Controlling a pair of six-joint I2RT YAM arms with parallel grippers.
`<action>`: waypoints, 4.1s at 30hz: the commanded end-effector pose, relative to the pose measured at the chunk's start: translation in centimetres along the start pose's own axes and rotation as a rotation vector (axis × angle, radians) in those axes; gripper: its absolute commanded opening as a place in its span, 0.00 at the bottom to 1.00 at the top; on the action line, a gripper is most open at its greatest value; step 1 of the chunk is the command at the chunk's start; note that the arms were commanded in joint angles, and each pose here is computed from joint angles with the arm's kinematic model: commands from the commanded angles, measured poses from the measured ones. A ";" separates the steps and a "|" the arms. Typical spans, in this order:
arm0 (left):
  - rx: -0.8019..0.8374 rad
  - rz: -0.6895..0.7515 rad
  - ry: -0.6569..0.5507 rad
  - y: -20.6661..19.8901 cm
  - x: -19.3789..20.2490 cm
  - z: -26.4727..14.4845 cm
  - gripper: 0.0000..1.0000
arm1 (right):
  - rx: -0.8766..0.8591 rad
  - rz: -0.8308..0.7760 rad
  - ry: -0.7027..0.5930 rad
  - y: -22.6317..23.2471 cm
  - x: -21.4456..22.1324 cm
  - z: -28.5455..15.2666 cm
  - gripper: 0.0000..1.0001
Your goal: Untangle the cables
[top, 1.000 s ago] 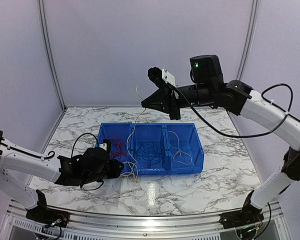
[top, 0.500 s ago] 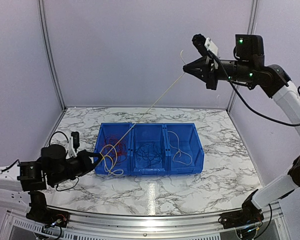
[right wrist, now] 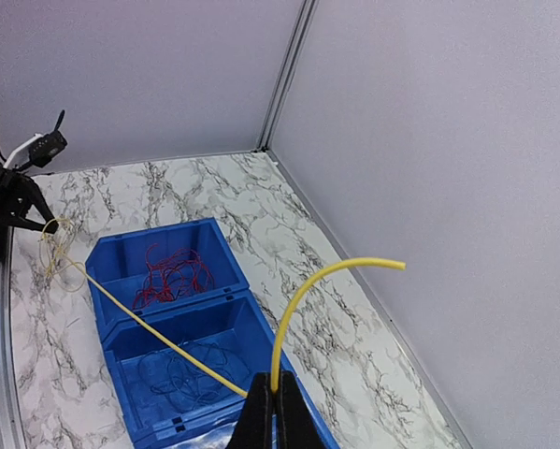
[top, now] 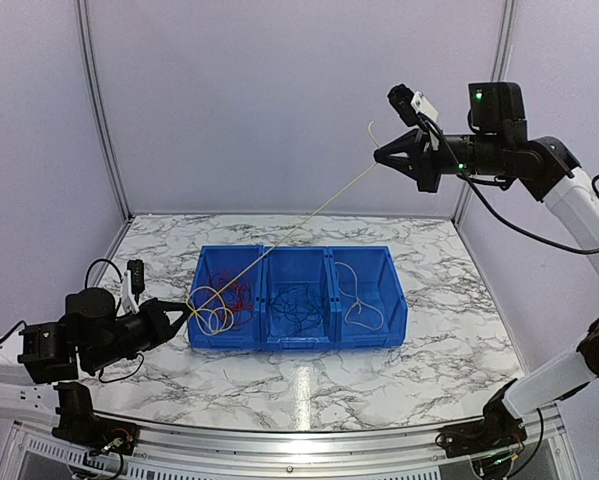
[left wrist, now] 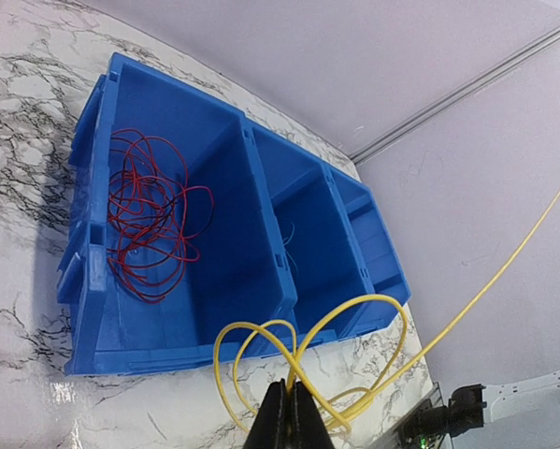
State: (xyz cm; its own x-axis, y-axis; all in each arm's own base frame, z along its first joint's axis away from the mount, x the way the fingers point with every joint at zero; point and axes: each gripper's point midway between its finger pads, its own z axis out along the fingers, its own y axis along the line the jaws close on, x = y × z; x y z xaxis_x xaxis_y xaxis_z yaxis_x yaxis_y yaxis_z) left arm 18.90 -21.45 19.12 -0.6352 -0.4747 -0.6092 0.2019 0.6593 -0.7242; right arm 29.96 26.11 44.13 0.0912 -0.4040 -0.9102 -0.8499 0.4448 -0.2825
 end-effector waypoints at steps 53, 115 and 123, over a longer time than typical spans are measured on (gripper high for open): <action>0.111 0.671 0.519 -5.2 20.3 13.6 0.45 | -0.414 -0.015 -0.057 11.4 7.0 -2.3 0.00; -0.459 0.252 0.210 16.3 10.7 -0.7 0.17 | 0.825 0.013 0.037 -16.2 2.5 -14.4 0.00; -0.321 0.338 0.208 13.0 10.2 0.2 0.25 | 0.651 0.028 0.028 -13.3 3.8 -12.1 0.00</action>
State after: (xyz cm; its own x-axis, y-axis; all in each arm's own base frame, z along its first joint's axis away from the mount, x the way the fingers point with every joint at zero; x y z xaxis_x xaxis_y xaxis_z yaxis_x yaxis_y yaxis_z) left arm 14.94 -17.19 2.27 -0.7449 -0.1744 -0.6439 0.1187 0.9152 -0.3851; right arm 36.25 7.74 47.88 0.0122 -0.4303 -0.9026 -0.2961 0.8606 -0.4143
